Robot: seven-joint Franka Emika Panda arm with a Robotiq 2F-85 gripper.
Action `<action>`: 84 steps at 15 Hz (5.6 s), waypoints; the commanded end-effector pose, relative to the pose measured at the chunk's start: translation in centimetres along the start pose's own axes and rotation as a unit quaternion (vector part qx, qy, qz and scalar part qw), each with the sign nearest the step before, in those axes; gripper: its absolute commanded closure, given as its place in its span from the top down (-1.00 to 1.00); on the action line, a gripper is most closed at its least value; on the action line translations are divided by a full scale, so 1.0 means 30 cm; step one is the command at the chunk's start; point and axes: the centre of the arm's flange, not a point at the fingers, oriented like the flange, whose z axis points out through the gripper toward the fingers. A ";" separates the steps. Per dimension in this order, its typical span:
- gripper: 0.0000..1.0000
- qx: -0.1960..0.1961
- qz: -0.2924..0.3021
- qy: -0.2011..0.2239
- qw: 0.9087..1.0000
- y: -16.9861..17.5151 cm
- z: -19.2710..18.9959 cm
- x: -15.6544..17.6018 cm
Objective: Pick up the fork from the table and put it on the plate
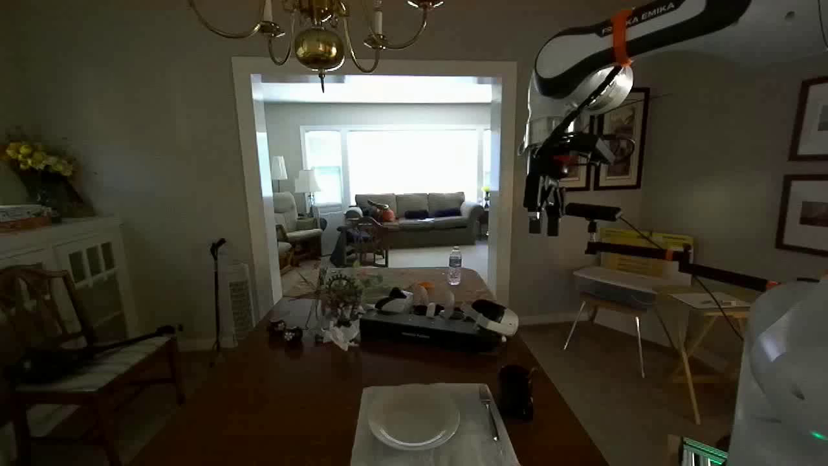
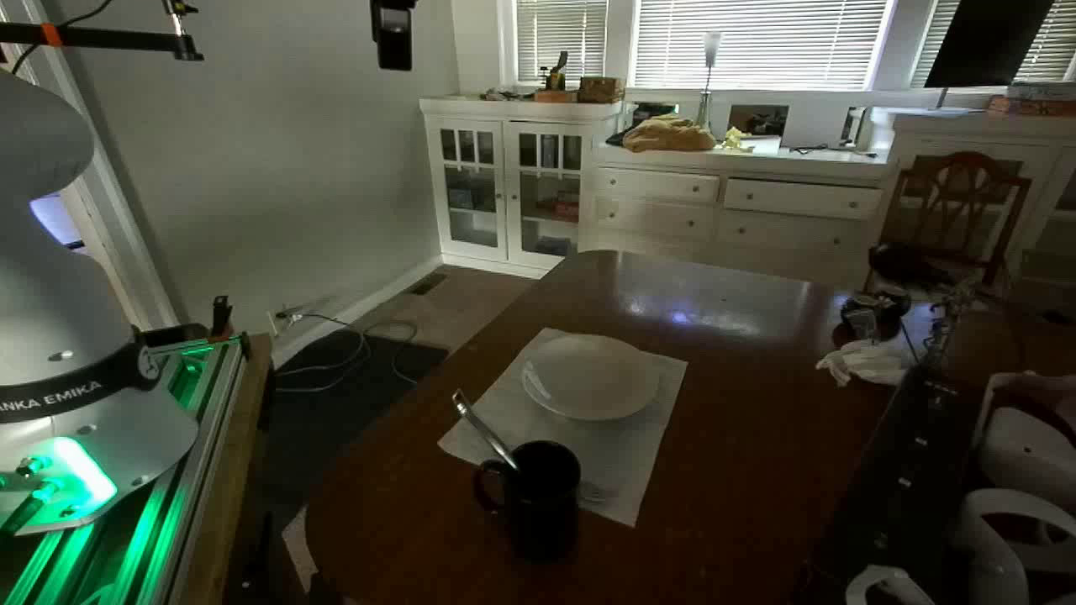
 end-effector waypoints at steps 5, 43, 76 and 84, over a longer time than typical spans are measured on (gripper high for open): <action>1.00 0.000 0.000 0.000 1.000 0.000 0.000 0.000; 1.00 -0.087 0.284 0.060 0.953 0.143 1.011 0.503; 0.77 -0.213 0.277 0.080 0.934 0.021 1.344 0.515; 0.32 -0.210 0.316 0.061 0.923 0.049 1.386 0.506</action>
